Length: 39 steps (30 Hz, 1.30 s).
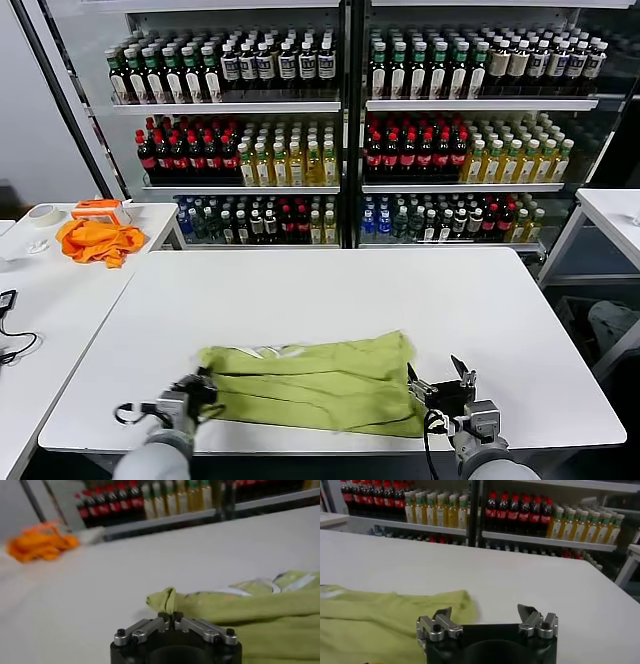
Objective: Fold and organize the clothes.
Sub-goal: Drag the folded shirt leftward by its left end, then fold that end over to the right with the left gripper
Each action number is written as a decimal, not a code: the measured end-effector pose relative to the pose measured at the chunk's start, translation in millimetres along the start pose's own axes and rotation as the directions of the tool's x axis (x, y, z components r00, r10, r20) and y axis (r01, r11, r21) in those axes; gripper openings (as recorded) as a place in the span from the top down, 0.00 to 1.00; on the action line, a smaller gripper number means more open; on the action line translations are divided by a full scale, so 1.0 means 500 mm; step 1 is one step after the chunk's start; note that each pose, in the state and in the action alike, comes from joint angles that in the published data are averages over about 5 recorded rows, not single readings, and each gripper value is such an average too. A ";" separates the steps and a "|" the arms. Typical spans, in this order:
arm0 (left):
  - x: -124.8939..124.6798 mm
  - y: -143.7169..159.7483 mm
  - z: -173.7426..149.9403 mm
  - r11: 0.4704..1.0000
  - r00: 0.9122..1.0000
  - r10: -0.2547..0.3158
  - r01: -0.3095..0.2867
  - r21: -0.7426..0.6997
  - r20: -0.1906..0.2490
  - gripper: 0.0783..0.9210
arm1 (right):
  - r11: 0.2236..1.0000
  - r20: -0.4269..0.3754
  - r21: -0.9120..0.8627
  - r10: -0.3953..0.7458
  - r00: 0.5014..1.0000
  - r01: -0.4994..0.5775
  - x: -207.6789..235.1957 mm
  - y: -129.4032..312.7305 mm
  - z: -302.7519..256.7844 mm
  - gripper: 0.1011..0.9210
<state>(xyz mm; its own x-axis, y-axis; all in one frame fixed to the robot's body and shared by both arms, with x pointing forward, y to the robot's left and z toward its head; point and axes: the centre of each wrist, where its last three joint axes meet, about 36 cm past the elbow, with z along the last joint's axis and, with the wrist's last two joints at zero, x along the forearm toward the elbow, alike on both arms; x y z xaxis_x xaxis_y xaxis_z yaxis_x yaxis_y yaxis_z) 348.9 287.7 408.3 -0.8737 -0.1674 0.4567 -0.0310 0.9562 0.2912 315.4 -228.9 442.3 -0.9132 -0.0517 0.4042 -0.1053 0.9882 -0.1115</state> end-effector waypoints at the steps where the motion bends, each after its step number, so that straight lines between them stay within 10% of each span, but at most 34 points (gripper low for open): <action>1: -0.002 0.023 -0.002 0.999 1.000 -0.031 0.031 -0.017 0.001 0.97 | 1.000 0.002 0.000 0.001 1.000 -0.001 -0.002 -0.001 -0.002 0.12; 11: 0.009 0.158 -0.057 0.972 0.976 -0.212 0.217 -0.095 0.057 0.97 | 1.000 0.019 0.001 0.004 1.000 -0.004 -0.016 0.001 -0.019 0.12; 20: 0.057 0.028 -0.084 0.999 0.997 0.030 -0.033 0.038 0.071 0.97 | 1.000 0.028 0.004 0.022 0.999 -0.022 -0.007 -0.010 -0.026 0.12; 39: 0.030 -0.166 -0.114 0.927 0.939 0.338 -0.343 0.150 0.063 0.97 | 0.997 0.020 -0.008 0.072 0.997 -0.072 0.015 -0.035 -0.020 0.12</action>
<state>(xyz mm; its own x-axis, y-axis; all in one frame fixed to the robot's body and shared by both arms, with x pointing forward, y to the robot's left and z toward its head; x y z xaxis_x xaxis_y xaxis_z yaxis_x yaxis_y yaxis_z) 366.0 192.3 439.0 -0.8616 0.1806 0.4744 0.1985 0.9800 -0.0125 314.4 -244.9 456.2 -0.9261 0.0170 0.3769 -0.0361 0.9904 -0.1334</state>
